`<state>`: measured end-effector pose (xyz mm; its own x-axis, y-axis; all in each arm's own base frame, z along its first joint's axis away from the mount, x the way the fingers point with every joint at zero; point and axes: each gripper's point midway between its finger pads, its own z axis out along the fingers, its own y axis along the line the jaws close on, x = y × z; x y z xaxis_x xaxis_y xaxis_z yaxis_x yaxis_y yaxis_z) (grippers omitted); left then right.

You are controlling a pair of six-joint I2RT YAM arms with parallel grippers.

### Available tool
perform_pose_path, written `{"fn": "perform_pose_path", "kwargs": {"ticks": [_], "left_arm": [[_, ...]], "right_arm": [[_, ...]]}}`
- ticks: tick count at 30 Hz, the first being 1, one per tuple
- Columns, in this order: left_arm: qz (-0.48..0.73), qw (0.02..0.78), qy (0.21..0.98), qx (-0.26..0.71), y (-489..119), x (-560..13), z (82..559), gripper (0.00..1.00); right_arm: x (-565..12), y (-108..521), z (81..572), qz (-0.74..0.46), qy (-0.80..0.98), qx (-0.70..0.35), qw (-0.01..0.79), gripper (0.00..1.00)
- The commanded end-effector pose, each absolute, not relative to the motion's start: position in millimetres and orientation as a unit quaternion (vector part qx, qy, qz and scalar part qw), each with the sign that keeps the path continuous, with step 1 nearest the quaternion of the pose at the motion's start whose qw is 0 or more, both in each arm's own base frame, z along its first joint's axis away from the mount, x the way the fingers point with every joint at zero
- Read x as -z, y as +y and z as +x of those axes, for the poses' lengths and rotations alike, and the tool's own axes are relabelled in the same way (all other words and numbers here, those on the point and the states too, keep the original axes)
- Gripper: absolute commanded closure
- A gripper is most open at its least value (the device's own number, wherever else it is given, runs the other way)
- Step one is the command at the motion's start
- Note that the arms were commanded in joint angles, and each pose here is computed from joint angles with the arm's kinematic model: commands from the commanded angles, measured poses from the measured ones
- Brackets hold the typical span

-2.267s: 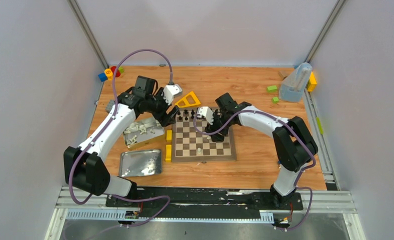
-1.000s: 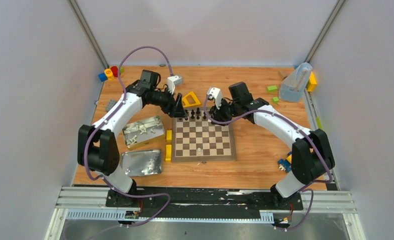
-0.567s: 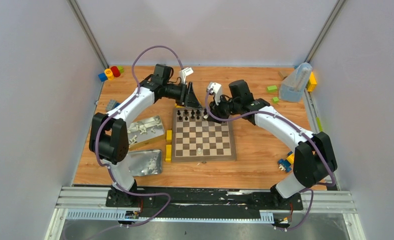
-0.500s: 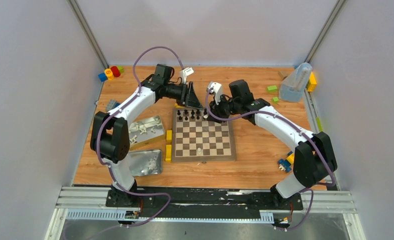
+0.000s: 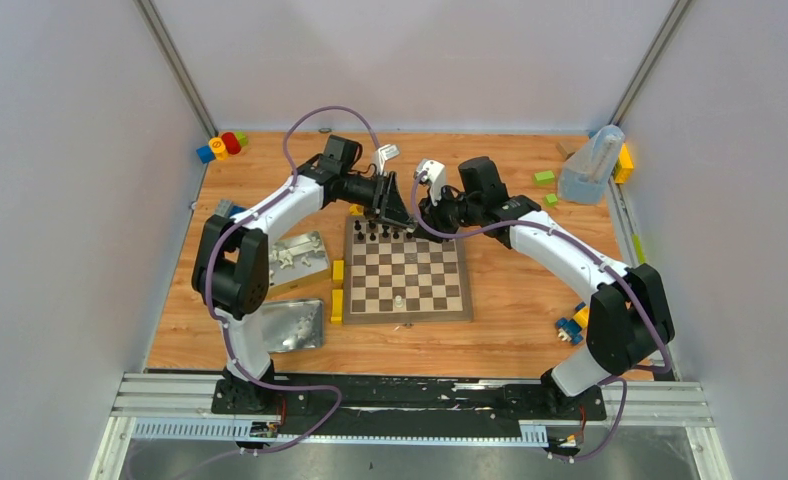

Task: Set up the chess pieces on the board
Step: Place the chess piece on the chessboard.

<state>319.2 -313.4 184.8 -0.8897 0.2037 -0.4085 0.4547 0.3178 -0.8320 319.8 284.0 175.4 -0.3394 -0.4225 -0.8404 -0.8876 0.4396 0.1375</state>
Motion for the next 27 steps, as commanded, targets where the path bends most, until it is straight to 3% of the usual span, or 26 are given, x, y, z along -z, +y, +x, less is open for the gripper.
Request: {"fn": "perform_pose_path", "kwargs": {"ticks": [1, 22, 25, 27], "left_arm": [[0.227, 0.123, 0.782, 0.568, -324.7, -204.5, 318.7, 0.55], [0.222, 0.104, 0.779, 0.577, -329.3, -195.4, 316.4, 0.83], [0.223, 0.105, 0.777, 0.579, -329.3, -196.7, 316.0, 0.92], [0.233, 0.113, 0.777, 0.574, -327.8, -197.8, 315.3, 0.96]], "right_arm": [[-204.9, 290.5, 332.0, -0.427, 0.741, -0.305, 0.419, 1.0], [-203.9, 290.7, 333.1, -0.421, 0.744, -0.305, 0.419, 1.0], [-204.6, 289.9, 334.0, -0.418, 0.746, -0.303, 0.421, 0.93], [-204.6, 287.5, 334.9, -0.417, 0.748, -0.296, 0.424, 0.79]]}}
